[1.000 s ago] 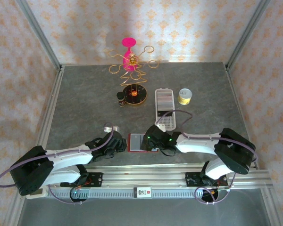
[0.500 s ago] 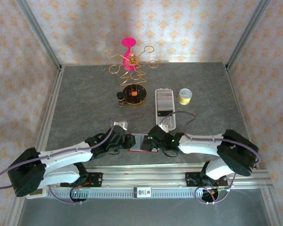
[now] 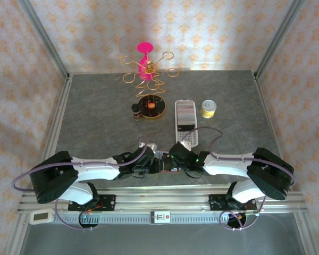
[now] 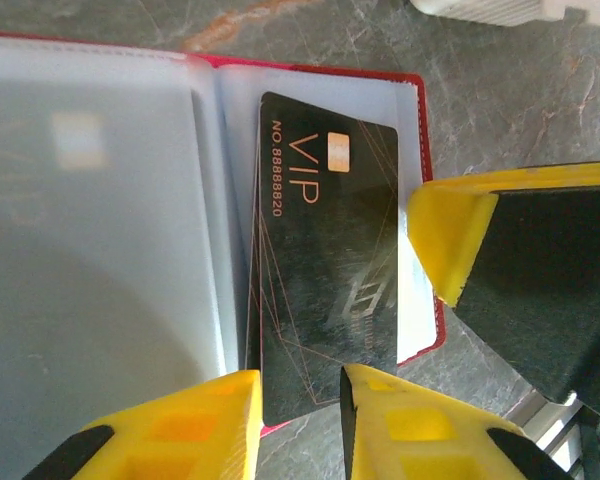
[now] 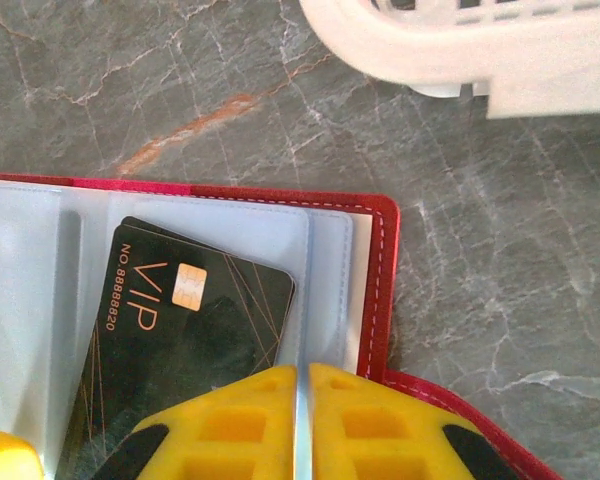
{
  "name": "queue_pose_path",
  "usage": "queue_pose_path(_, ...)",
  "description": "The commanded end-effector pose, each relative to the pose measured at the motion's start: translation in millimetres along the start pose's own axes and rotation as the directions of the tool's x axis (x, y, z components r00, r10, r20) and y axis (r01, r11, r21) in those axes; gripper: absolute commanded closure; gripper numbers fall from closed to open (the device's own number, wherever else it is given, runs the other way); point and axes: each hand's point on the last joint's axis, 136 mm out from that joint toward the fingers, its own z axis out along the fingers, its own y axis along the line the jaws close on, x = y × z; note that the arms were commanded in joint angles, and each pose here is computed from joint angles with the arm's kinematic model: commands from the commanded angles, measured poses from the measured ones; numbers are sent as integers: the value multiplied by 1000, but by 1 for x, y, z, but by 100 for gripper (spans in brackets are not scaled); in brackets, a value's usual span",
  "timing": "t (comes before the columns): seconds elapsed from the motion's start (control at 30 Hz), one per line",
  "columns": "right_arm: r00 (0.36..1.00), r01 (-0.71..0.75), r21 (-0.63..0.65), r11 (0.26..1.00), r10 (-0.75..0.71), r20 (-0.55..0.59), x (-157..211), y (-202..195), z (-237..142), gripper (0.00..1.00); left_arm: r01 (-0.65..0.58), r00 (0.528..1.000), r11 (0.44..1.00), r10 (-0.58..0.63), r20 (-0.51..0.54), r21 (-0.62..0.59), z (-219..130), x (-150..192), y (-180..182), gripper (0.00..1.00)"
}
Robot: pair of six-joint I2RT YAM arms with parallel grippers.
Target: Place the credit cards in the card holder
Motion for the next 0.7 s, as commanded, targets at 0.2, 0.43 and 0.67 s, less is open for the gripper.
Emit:
queue_pose_path(0.2, 1000, -11, 31, 999, 12, -23, 9, -13, 1, 88, 0, 1000, 1000, 1, 22, -22, 10, -3, -6, 72)
queue_pose_path(0.43, 1000, -12, 34, 999, 13, -25, 10, -15, 2, 88, -3, 999, 999, 5, 40, -51, 4, -5, 1, 72)
queue_pose_path(0.67, 1000, -11, 32, 999, 12, -25, 10, -14, 2, 88, 5, 999, 999, -2, 53, -51, -2, -4, 4, 72)
